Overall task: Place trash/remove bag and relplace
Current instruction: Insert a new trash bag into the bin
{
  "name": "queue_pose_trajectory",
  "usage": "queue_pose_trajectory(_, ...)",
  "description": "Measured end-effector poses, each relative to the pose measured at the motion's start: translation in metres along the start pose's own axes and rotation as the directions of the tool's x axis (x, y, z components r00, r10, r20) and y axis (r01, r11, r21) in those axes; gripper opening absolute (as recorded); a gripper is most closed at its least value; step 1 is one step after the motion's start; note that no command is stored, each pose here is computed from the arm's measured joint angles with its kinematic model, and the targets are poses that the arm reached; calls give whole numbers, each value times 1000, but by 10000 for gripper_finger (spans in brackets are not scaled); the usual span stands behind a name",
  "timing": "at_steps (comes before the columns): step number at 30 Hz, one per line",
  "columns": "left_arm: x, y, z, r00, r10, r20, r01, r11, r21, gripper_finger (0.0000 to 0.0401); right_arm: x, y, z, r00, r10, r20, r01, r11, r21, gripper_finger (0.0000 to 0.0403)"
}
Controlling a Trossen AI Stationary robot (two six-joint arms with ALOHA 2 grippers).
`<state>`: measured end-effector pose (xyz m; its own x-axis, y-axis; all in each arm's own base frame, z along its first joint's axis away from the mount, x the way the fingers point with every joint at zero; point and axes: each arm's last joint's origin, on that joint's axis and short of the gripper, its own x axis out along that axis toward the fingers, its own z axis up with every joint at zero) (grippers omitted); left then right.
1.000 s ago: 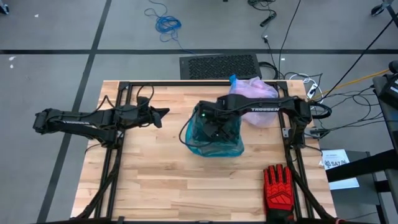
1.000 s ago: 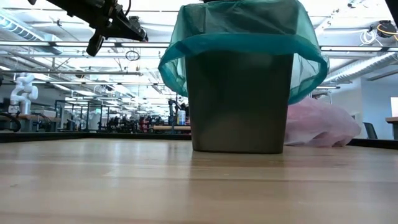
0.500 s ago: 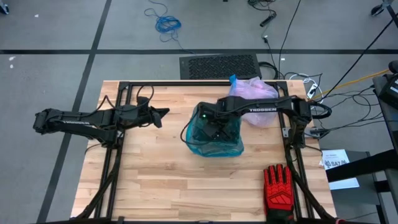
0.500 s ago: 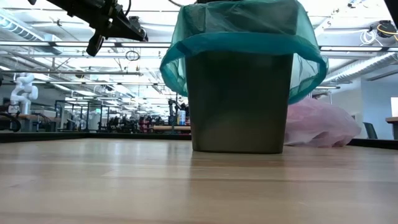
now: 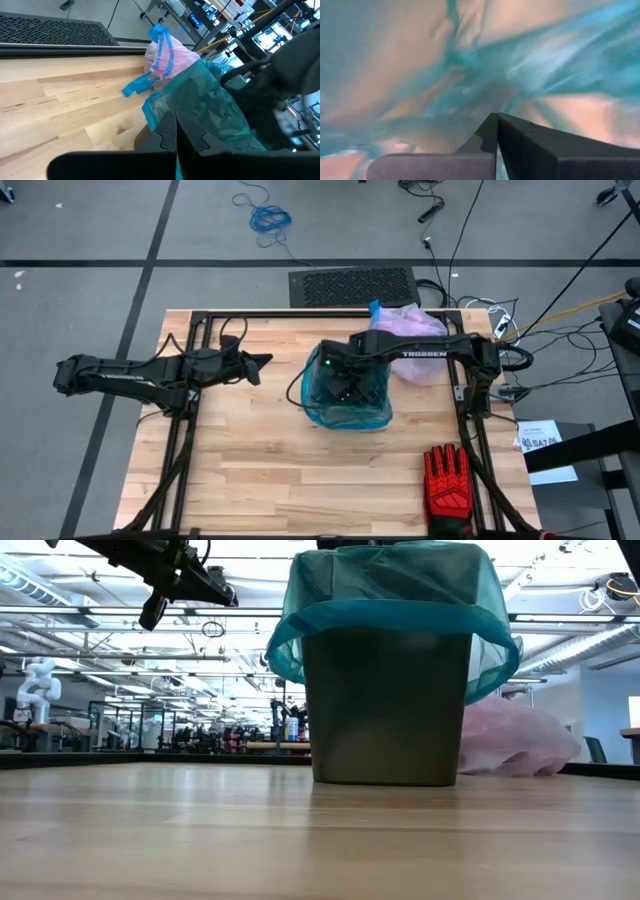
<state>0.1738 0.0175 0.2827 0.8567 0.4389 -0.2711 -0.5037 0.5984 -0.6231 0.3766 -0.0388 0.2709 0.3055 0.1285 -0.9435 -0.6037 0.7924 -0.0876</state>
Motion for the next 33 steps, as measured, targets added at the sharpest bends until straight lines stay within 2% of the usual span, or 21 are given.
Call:
queue_pose_trajectory(5,0,0,0,1000,0,0,0,1000,0,0,-28,-2,9,1000,-17,18,17,1000,24,0)
queue_pose_trajectory(12,0,0,0,1000,0,0,0,1000,0,0,-59,1,12,1000,-2,-3,2,989,147,0)
queue_pose_trajectory(16,0,0,0,1000,0,1,0,1000,0,0,-79,-2,16,999,-39,31,29,960,278,0)
queue_pose_trajectory(21,0,0,0,1000,0,1,0,1000,-1,0,-100,-8,27,982,-137,134,74,916,393,0)
queue_pose_trajectory(25,0,0,0,1000,0,1,0,1000,-1,0,-91,-15,33,969,-172,176,81,897,434,0)
queue_pose_trajectory(33,0,0,0,1000,-1,1,1,1000,-2,0,-37,-20,25,995,-72,61,35,880,473,0)
